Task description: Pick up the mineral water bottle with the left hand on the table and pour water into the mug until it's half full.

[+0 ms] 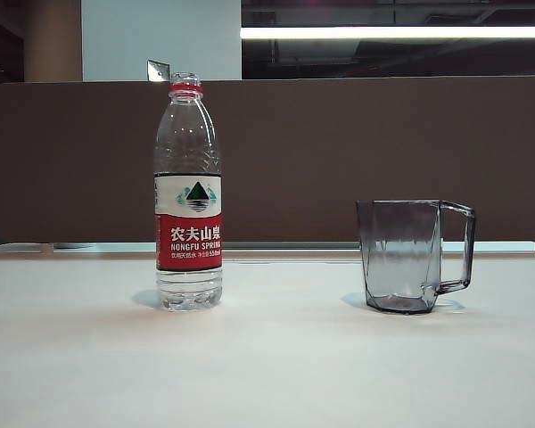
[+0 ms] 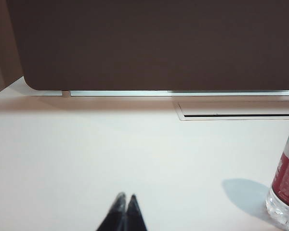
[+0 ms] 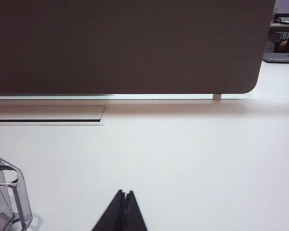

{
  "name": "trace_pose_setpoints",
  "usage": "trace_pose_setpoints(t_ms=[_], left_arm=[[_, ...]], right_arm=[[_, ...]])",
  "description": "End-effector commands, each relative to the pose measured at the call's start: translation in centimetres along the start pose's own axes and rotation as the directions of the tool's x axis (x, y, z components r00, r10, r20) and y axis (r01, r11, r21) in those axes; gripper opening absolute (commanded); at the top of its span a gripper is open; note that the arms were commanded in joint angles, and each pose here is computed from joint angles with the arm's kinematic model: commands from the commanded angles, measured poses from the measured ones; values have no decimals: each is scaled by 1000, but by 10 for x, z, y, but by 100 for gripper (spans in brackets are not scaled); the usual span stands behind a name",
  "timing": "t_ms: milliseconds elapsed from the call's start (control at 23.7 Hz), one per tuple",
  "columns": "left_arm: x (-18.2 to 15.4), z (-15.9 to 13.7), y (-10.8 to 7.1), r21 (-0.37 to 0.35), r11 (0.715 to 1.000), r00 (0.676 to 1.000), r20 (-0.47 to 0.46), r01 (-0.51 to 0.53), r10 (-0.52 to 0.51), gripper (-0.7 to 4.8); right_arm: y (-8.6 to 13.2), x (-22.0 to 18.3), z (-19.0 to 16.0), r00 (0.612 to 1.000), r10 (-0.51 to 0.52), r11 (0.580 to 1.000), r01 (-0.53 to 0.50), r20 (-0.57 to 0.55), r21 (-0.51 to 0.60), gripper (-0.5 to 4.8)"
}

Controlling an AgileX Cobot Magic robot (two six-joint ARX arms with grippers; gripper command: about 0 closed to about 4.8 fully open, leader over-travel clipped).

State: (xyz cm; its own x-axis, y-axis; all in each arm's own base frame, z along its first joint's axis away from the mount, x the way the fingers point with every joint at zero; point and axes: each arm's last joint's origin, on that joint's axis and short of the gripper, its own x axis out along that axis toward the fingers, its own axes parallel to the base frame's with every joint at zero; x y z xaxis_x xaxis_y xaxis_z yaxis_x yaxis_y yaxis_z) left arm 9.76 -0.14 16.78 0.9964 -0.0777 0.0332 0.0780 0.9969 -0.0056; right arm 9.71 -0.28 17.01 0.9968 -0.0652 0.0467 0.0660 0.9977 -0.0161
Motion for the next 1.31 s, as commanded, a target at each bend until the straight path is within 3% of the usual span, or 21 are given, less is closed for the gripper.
trace_pose_setpoints(t_ms=[42,590,759,1138,1307], left_arm=[[0,3,0,3,1000,1000,20,2,-2,-6],[0,5,0,30,1000,999,39,2,-3,-6],[-3,21,-1,-93,996,993,120,16,-4,-6],[-6,54,-2,-104,994,984,176,31,-12,-6],[4,74,-9,-107,989,985,149,104,-87,-6]], right_arm=[[0,0,1,1000,2,1000,-2,18,5,11],[0,-1,7,999,10,1000,-11,30,5,-3],[1,-8,38,994,62,998,-64,91,23,-3],[0,-13,103,989,76,997,-79,124,18,-3],[0,-3,136,988,100,995,-102,119,15,-3]])
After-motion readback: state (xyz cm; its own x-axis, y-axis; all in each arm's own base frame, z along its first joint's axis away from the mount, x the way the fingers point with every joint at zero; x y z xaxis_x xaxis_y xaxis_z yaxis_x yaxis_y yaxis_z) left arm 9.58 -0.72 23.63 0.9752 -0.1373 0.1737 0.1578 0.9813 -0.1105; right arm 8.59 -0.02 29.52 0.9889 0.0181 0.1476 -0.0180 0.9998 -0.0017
